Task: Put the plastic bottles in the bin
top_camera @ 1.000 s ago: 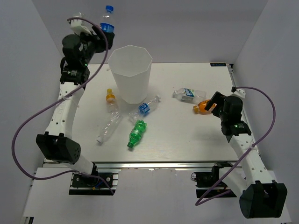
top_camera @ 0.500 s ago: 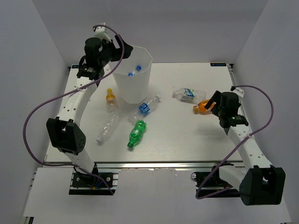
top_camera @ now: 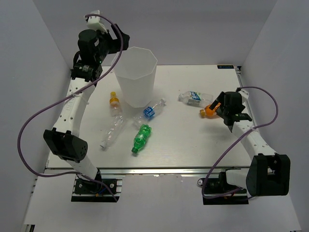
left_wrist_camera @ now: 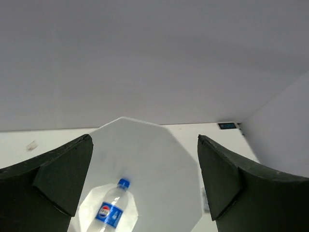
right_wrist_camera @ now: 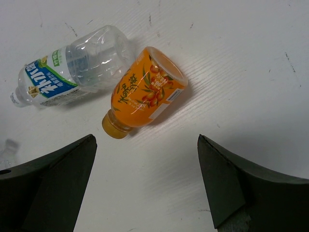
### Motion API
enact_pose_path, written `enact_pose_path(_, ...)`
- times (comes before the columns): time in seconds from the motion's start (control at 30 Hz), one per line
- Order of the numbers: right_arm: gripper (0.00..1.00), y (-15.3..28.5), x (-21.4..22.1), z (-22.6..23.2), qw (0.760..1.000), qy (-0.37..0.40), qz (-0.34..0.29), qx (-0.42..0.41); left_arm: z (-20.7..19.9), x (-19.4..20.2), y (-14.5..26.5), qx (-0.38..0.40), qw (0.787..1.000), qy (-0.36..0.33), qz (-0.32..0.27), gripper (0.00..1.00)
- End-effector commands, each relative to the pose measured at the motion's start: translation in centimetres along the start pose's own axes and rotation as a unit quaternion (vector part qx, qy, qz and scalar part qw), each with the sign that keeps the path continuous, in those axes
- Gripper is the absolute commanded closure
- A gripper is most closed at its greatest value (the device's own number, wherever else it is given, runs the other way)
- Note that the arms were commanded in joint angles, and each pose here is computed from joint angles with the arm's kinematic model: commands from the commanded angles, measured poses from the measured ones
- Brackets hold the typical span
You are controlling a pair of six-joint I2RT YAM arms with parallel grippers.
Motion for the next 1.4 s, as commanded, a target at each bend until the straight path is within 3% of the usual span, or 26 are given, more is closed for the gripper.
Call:
enact_pose_path(0.0,0.11,-0.6,-2.5,1.2,0.999,-0.029,-0.041,-0.001,1.6,-0.8,3.0,-0.069,0.997,-0.021,-0.001,0.02)
enact_pose_path(0.13,0.11,-2.1,-2.4,0.9,0.998,-0.039,-0.04,0.024,5.5,1.1,6.2,-0.195,0.981,-0.017,0.005,0.02)
enact_pose_path(0.17,0.11,-2.9,-2.2,0.8,0.998,-0.04,-0.037,0.029,7.0,3.3,6.9,-0.233,0.972,-0.017,0.023,0.02)
enact_pose_path(0.23,0.11,-3.8,-2.7,1.2,0.997,-0.049,-0.042,0.029,8.4,3.7,8.4,-0.257,0.966,0.003,0.012,0.02)
enact_pose_path(0.4,0.11,-7.4,-1.8,1.5,0.996,-0.077,-0.016,0.041,14.1,9.0,10.2,-0.326,0.94,0.067,0.07,0.02)
enact_pose_path(0.53,0.11,-9.5,-0.4,1.3,0.994,-0.087,0.013,0.06,15.7,12.5,10.9,-0.335,0.932,0.101,0.097,0.02)
enact_pose_path(0.7,0.13,-10.5,1.6,0.3,0.99,-0.103,0.039,0.085,15.9,14.1,11.5,-0.343,0.926,0.121,0.101,0.02)
enact_pose_path(0.87,0.24,-9.5,2.2,-0.9,0.987,-0.129,0.02,0.093,16.2,14.5,11.8,-0.357,0.92,0.128,0.103,0.02)
enact_pose_path(1.1,0.5,-7.5,1.4,-2.1,0.987,-0.119,-0.002,0.112,16.5,14.7,12.5,-0.374,0.913,0.128,0.099,0.02)
enact_pose_path(1.2,0.52,-5.7,0.3,-2.4,0.987,-0.114,-0.029,0.109,16.4,15.0,12.5,-0.37,0.914,0.137,0.093,0.02)
enact_pose_path(1.37,0.59,-1.1,-4.2,0.7,0.992,-0.086,-0.089,0.002,16.2,16.3,11.7,-0.352,0.918,0.152,0.101,0.02)
Point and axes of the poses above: each gripper's point midway between its finger pads, its own y axis back along the fingers, its own z axis along the line the jaws close on, x = y × z, the point moved 3 cm from there along y, back along the fingers, and after that the axes turned 7 degrees about -y, right-handed, at the moved point
